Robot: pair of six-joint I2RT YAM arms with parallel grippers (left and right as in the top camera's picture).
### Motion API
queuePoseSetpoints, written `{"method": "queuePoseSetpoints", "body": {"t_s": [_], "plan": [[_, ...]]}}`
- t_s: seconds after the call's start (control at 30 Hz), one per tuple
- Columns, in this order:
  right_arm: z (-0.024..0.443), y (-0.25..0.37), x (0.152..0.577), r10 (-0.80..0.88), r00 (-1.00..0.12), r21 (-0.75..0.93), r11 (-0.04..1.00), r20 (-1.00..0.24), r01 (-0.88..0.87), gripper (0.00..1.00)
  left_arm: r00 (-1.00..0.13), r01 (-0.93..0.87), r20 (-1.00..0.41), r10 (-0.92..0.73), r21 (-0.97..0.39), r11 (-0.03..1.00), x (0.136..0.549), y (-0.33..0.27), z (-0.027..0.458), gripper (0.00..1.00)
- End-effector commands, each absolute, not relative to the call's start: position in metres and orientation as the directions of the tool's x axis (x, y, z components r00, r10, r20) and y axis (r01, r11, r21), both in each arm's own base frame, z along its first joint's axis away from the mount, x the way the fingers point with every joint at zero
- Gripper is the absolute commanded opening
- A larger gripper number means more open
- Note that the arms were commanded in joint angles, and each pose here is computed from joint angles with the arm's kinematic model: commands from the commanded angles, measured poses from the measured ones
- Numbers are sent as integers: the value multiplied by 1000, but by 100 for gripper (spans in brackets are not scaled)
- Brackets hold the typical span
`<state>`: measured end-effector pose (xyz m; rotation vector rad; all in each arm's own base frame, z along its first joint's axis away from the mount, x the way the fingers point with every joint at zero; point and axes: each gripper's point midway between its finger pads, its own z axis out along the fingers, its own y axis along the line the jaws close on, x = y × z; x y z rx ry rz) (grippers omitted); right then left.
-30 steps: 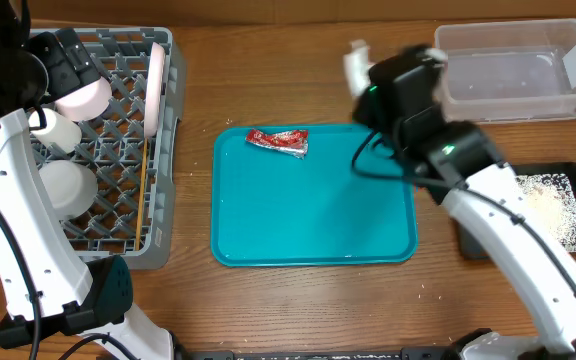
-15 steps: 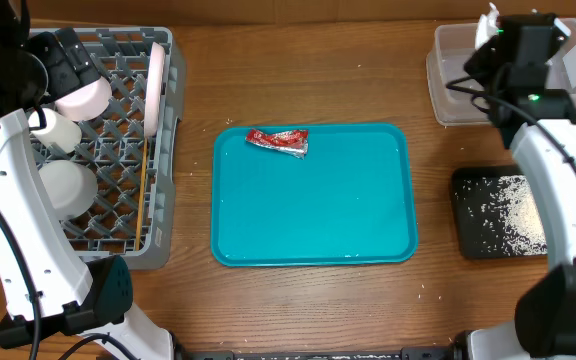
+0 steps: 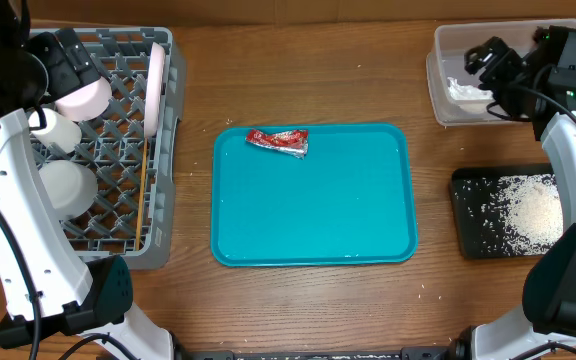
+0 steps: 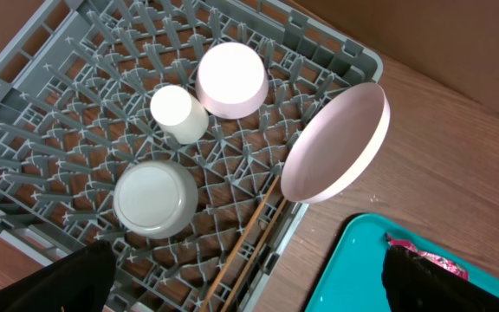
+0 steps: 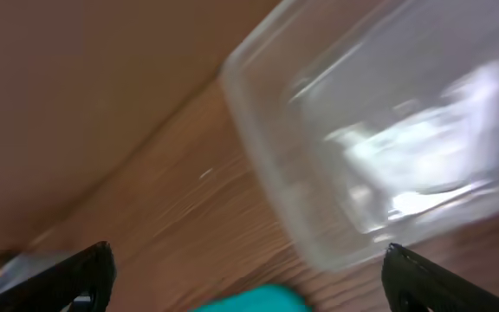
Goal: Sort waste into correct bins and load items into the dishwasher
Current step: 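Move the right gripper to the red wrapper and grasp it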
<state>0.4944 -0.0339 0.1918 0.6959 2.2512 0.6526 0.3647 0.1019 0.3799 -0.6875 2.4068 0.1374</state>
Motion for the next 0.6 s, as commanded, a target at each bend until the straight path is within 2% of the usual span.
{"method": "queuePoseSetpoints", "body": {"t_s": [0.0,0.03,0.1,0.17,0.27,0.37,0.47,0.57], "plan": [[243,50,472,492,-781,805,592,-384,-23,100,-654,-518,-607,-452,-76,852,364,103,384,100],[246,69,465,446,-812,820,568,-376,-68,100,-654,-518,-607,-452,-76,852,364,103,384,100],[239,102,454,349,-849,795,592,-398,-130,100,-654,-518,-607,-452,-76,852,364,103,384,100],[223,126,449,285,-862,729,671,-420,-133,100,-654,-518,-607,-452,-76,852,364,103,384,100],[187,150,449,230,-856,543,837,-463,-68,100,-654,-518,-607,-452,-76,852,364,103,384,100],[159,178,450,130,-838,352,933,-530,-79,100,-654,-518,-607,-452,-76,852,364,103,384,100],[134,227,446,-112,-797,205,936,-594,-285,99,-654,-518,-607,-452,-76,852,364,103,384,100],[108,267,438,-368,-699,70,856,-614,-512,99,-654,-518,-607,-452,-76,852,364,103,384,100]]}}
